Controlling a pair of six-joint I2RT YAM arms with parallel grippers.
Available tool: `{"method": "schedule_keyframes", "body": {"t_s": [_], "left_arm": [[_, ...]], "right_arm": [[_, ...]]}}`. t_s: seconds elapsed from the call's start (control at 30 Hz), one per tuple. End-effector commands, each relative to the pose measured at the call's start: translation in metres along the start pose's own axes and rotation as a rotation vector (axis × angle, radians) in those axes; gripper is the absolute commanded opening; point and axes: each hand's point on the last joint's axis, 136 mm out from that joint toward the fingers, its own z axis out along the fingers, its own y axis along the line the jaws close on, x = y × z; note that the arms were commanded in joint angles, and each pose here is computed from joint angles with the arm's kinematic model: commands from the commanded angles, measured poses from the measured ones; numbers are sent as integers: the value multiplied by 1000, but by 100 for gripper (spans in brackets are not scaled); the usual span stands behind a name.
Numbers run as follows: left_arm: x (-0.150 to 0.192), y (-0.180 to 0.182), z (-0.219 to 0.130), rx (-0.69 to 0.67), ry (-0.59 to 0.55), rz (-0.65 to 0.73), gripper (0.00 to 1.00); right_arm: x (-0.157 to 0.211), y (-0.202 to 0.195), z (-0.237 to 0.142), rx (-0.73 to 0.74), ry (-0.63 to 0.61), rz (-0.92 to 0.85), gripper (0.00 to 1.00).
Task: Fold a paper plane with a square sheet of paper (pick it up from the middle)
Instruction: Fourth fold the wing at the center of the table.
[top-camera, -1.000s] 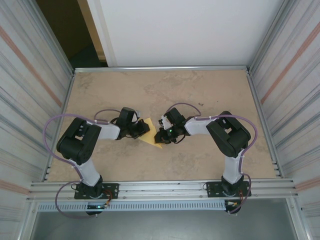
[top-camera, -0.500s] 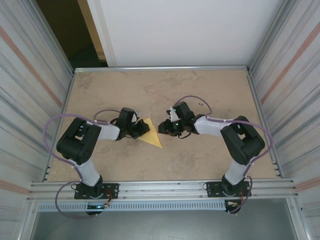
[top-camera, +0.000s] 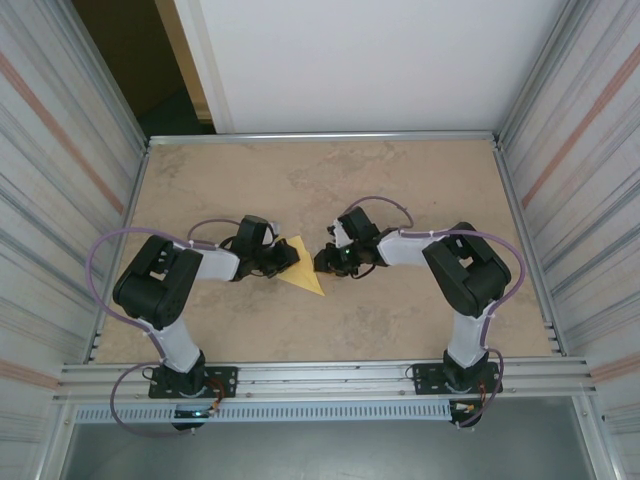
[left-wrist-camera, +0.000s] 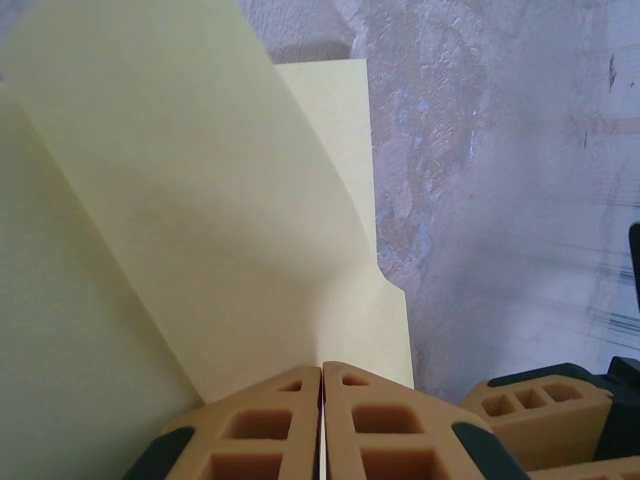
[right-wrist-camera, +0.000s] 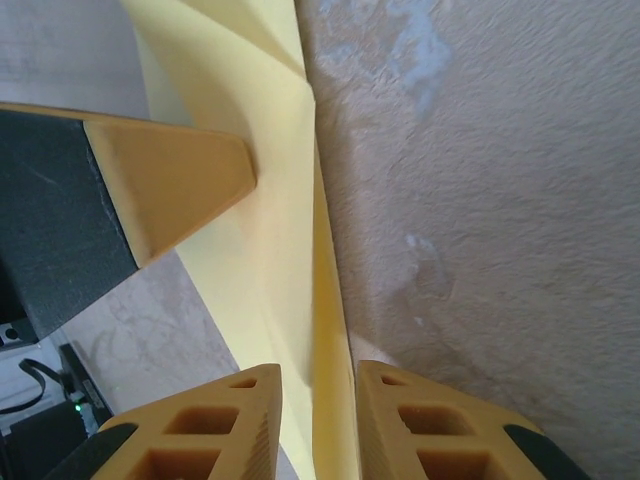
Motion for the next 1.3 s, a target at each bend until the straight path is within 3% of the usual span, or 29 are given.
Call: {"method": "schedule_keyframes", "body": {"t_s": [0.0,0.2,0.7,0.97,1.27], "left_arm": [[8,20,2,-56,16,-29,11],[8,22,2,-59,14,-30,11],[1,5,-5,4,-4,-9,15],[-5,-18,-22,82,-49,38,22],[4,-27,-7,126,18,54,24]], "right_arm": [[3,8,0,-11,30,-37,26],[10,4,9,-4,73,-36,26],[15,8,19,-63,120,-43,11],[19,1,24,-45,134,-26,12],[19,-6,27,-24,137,-15,14]]}}
